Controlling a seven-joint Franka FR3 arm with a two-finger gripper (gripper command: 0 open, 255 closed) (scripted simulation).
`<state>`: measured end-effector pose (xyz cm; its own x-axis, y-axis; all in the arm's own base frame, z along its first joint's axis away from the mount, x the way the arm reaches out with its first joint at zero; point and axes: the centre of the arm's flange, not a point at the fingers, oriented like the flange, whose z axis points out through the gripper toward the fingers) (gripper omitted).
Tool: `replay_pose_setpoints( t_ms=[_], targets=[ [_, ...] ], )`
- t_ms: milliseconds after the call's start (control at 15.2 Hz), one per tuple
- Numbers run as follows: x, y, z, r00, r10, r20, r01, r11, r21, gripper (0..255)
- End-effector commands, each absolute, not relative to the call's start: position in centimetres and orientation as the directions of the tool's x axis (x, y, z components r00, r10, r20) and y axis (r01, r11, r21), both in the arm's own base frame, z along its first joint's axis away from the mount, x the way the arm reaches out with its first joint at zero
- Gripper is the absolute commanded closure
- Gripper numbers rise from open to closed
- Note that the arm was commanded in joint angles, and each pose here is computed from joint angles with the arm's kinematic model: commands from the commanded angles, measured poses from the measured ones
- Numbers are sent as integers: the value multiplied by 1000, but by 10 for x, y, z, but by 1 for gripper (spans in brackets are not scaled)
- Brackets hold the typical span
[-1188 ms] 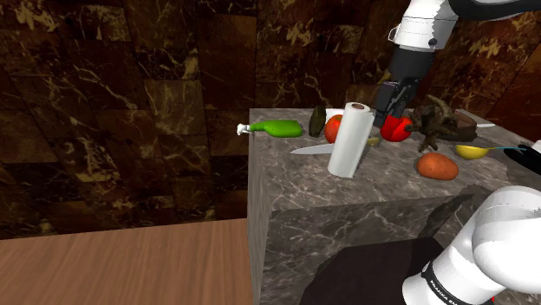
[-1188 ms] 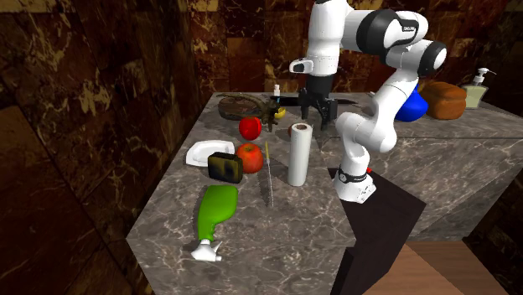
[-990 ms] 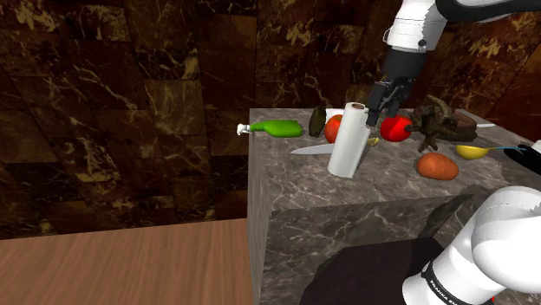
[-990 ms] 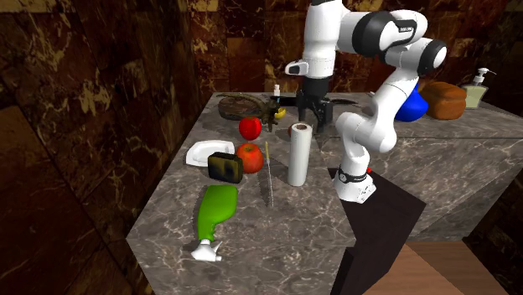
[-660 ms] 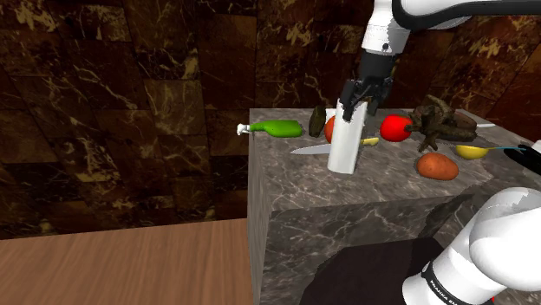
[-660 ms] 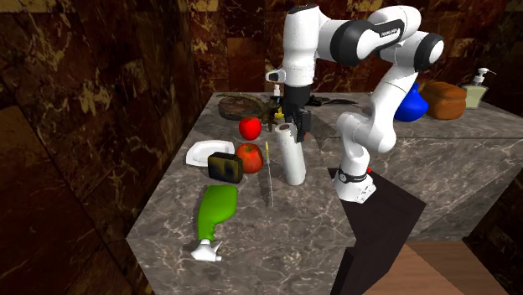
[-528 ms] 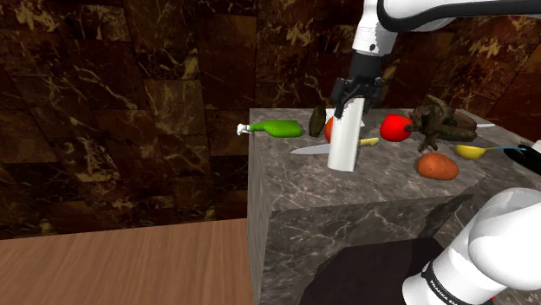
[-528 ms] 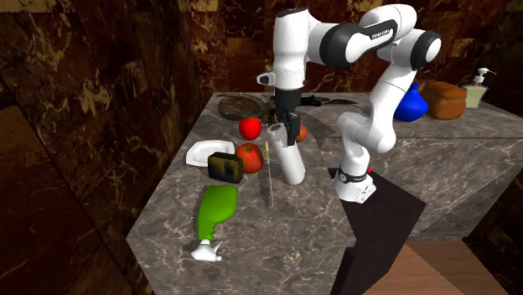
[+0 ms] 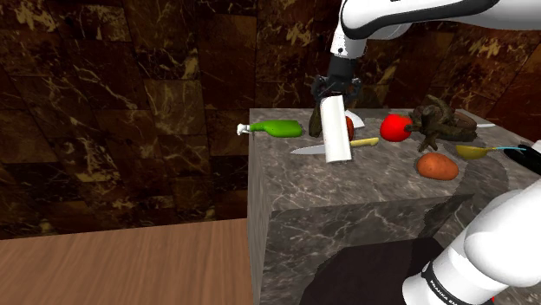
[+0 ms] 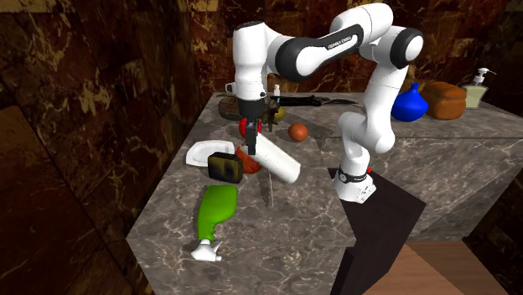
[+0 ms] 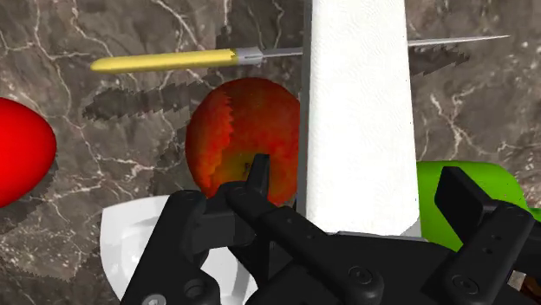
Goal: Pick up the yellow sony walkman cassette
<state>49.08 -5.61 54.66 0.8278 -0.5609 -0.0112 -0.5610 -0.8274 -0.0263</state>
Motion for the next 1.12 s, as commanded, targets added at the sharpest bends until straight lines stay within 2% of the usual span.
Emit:
replay_pose_setpoints(
  t_ms=[0, 330, 990, 1056],
  targets=[
    [511, -67, 537, 785, -620, -14, -620, -784, -30, 0],
    [557, -109, 519, 663, -748, -17, -748, -662, -40, 0],
    [560, -111, 478, 656, -755, -17, -755, -655, -40, 0],
    [560, -112, 478, 656, -755, -17, -755, -655, -40, 255]
  ],
)
